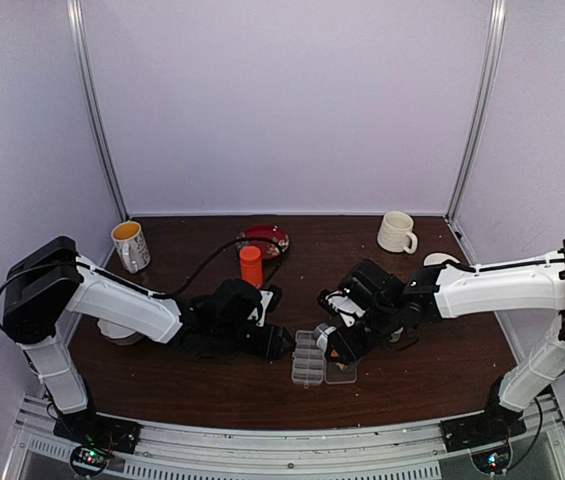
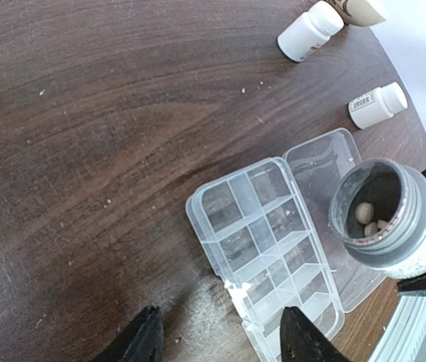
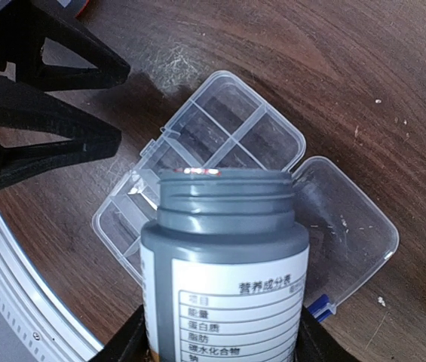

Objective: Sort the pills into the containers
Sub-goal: Pour the pill into the compartment of the pill container.

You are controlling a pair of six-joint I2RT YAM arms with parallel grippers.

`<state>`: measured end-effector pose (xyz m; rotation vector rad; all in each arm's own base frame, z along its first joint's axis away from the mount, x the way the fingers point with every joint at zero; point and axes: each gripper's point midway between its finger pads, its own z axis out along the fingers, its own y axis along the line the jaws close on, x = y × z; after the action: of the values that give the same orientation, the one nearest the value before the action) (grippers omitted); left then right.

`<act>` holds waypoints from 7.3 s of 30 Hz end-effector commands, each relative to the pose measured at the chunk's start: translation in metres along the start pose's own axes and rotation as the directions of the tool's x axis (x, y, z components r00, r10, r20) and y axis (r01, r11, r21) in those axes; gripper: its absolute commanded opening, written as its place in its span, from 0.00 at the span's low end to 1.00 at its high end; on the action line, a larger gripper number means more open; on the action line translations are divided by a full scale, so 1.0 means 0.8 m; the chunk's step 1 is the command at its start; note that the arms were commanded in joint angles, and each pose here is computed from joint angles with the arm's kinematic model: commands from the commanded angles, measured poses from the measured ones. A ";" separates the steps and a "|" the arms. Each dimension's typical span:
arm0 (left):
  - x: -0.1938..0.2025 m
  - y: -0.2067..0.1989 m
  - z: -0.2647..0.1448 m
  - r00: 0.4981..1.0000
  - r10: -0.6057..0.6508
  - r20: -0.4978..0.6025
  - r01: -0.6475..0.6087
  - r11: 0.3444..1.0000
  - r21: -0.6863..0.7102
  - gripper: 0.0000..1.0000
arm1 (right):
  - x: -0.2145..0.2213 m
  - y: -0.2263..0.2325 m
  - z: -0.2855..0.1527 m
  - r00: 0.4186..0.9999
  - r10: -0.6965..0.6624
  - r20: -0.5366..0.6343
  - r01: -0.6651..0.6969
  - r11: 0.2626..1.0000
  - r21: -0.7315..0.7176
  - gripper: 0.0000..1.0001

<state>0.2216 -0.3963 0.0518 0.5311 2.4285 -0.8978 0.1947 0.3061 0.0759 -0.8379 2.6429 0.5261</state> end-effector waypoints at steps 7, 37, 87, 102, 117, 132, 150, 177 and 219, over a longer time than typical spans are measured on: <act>-0.011 -0.021 0.006 0.999 0.015 0.029 -0.017 0.997 0.081 0.60 | -0.008 0.004 0.002 0.999 0.050 -0.018 -0.050 0.998 -0.034 0.00; 0.000 -0.016 0.023 0.999 -0.006 -0.046 0.009 0.999 0.052 0.42 | -0.023 -0.001 -0.005 0.994 0.070 -0.081 -0.068 0.997 0.035 0.00; 0.003 -0.033 -0.011 0.998 0.018 0.066 -0.025 0.993 0.114 0.37 | -0.001 -0.014 -0.004 0.967 0.057 -0.247 -0.032 0.994 0.102 0.00; 0.005 -0.030 -0.011 0.998 0.013 0.068 -0.020 0.994 0.111 0.37 | 0.006 -0.022 -0.002 0.947 0.032 -0.320 0.013 0.990 0.138 0.00; 0.006 -0.032 -0.012 0.997 0.014 0.071 -0.023 0.992 0.121 0.38 | -0.014 -0.013 -0.015 0.967 0.027 -0.254 0.003 0.993 0.114 0.00; 0.006 -0.033 -0.012 0.997 0.012 0.074 -0.022 0.992 0.127 0.38 | -0.015 -0.028 -0.009 0.953 0.006 -0.304 0.053 0.981 0.186 0.00; 0.005 -0.031 -0.010 0.997 0.011 0.074 -0.020 0.992 0.124 0.38 | -0.018 -0.027 -0.005 0.948 0.006 -0.319 0.061 0.978 0.198 0.00; 0.006 -0.031 -0.010 0.997 0.010 0.071 -0.018 0.992 0.126 0.37 | -0.012 -0.023 -0.003 0.924 -0.018 -0.383 0.102 0.974 0.202 0.00; 0.007 -0.029 -0.010 0.998 0.008 0.070 -0.016 0.993 0.120 0.37 | -0.023 -0.006 0.001 0.943 -0.042 -0.329 0.098 0.983 0.157 0.00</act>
<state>0.2008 -0.4010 0.0525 0.5614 2.3676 -1.0037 0.2086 0.3053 0.0752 -1.0636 2.9294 0.0998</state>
